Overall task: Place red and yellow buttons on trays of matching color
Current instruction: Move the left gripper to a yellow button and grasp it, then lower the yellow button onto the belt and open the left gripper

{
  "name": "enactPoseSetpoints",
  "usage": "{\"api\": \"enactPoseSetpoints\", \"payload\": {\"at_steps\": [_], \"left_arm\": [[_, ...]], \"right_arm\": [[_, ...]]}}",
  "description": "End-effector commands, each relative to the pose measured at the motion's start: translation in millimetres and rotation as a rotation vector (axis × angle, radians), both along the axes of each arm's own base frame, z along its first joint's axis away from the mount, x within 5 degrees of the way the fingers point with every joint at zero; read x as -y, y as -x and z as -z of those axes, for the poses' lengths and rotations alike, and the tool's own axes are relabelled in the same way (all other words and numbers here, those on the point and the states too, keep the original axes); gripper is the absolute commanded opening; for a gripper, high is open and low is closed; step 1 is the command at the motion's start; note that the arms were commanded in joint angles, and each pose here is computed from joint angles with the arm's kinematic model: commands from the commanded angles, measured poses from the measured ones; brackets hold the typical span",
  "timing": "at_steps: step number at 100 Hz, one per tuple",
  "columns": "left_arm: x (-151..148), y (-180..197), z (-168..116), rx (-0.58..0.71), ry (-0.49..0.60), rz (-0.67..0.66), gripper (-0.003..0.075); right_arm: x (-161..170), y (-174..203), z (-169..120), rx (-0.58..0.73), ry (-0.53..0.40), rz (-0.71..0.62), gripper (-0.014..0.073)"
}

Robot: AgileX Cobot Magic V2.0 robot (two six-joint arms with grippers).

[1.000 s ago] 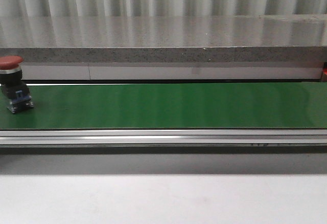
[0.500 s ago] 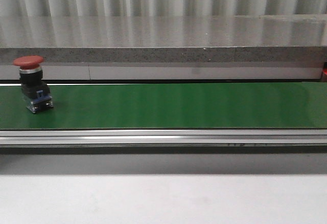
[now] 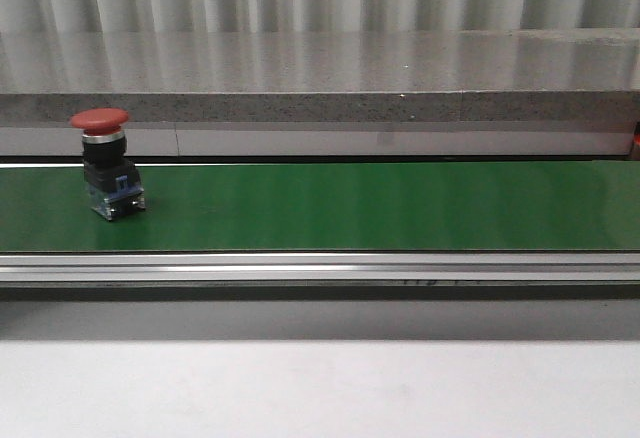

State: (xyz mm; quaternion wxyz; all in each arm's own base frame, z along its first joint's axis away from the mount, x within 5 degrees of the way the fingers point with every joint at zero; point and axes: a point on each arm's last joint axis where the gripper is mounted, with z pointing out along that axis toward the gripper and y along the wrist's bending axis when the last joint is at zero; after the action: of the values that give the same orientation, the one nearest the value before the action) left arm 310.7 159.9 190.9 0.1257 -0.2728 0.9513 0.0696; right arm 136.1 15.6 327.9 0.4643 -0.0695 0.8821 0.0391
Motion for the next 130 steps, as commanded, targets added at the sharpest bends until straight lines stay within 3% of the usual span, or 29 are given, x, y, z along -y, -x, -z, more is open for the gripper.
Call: {"api": "enactPoseSetpoints", "payload": {"at_steps": [1,28,46,56,84,109,130], "left_arm": [[2,1,-34,0.100,-0.035,-0.011,-0.0020],[24,24,-108,0.315,-0.110,0.010,-0.0020],[69,43,-159,0.481,-0.148,0.125,-0.0020],[96,45,-170,0.523,-0.143,0.226,-0.0020],[143,19,-147,0.459,-0.078,0.398,-0.0020],[152,-10,-101,0.316,-0.032,0.427,-0.0020],[152,-20,-80,0.248,-0.017,0.427,-0.0017]], "right_arm": [[0,-2,-13,0.086,0.002,0.000,-0.0066],[0,-2,-13,0.086,0.002,0.000,-0.0066],[0,-2,-13,0.086,0.002,0.000,-0.0066],[0,-2,-13,0.086,0.002,0.000,-0.0066],[0,-2,-13,0.086,0.002,0.000,-0.0066],[0,-2,-13,0.086,0.002,0.000,-0.0066],[0,-2,-13,0.086,0.002,0.000,-0.0066]]}}
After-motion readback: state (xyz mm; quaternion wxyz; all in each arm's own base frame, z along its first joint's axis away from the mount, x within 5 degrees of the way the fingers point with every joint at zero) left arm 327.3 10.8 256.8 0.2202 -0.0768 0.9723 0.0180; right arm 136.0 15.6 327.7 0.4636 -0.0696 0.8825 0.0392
